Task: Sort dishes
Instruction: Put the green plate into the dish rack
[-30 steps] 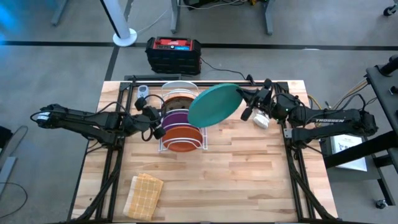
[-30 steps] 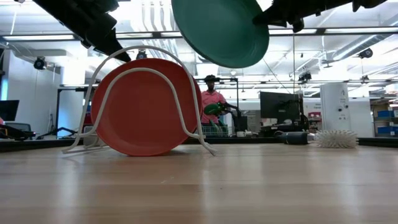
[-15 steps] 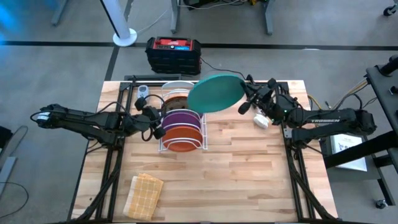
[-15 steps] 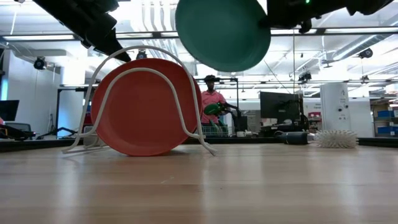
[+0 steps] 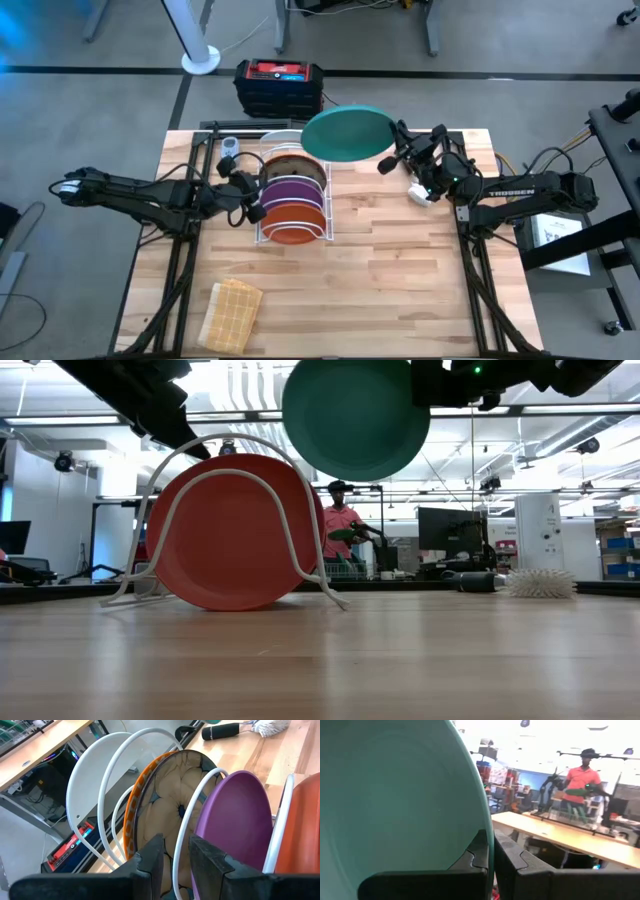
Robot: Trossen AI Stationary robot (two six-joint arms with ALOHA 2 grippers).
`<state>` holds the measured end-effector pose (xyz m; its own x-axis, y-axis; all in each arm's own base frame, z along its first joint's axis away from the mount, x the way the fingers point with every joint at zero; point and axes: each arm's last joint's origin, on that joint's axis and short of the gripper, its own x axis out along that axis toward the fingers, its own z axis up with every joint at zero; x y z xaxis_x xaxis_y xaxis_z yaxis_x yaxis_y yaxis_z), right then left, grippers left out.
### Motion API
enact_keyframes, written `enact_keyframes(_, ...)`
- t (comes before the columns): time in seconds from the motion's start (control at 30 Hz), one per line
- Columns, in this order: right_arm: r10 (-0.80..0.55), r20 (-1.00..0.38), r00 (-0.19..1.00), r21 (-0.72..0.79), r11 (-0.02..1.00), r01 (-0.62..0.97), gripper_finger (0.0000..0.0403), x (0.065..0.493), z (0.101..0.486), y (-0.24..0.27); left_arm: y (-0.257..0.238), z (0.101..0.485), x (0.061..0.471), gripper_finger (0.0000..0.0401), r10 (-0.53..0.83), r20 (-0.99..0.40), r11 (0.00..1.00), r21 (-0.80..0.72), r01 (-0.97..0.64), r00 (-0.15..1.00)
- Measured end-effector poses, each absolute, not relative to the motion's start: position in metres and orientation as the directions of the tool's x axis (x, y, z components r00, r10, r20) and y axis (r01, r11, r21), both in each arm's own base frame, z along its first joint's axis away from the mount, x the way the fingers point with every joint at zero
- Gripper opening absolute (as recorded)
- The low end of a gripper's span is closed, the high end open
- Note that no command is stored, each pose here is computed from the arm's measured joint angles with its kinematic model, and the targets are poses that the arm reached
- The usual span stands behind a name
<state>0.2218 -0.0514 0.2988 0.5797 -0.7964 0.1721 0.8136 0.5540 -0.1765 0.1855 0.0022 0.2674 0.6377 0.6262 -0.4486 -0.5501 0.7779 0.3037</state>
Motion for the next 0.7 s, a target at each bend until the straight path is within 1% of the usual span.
enact_keyframes(0.23, -0.842, 0.184, 0.508, -0.183, 0.478, 0.859, 0.0, 0.219, 0.302, -0.053, 0.002, 0.267, 0.186, 0.0079, 0.626, -0.449, 0.778, 0.304, -0.55, 0.638)
enact_keyframes(0.53, -0.862, 0.147, 0.485, -0.244, 0.443, 0.862, 0.0, 0.229, 0.289, -0.058, 0.002, 0.267, 0.186, 0.0079, 0.626, -0.448, 0.778, 0.304, -0.55, 0.638)
enact_keyframes(0.7, -0.868, 0.151, 0.474, -0.26, 0.427, 0.866, 0.0, 0.234, 0.285, -0.061, 0.002, 0.267, 0.186, 0.0079, 0.626, -0.448, 0.778, 0.304, -0.55, 0.638)
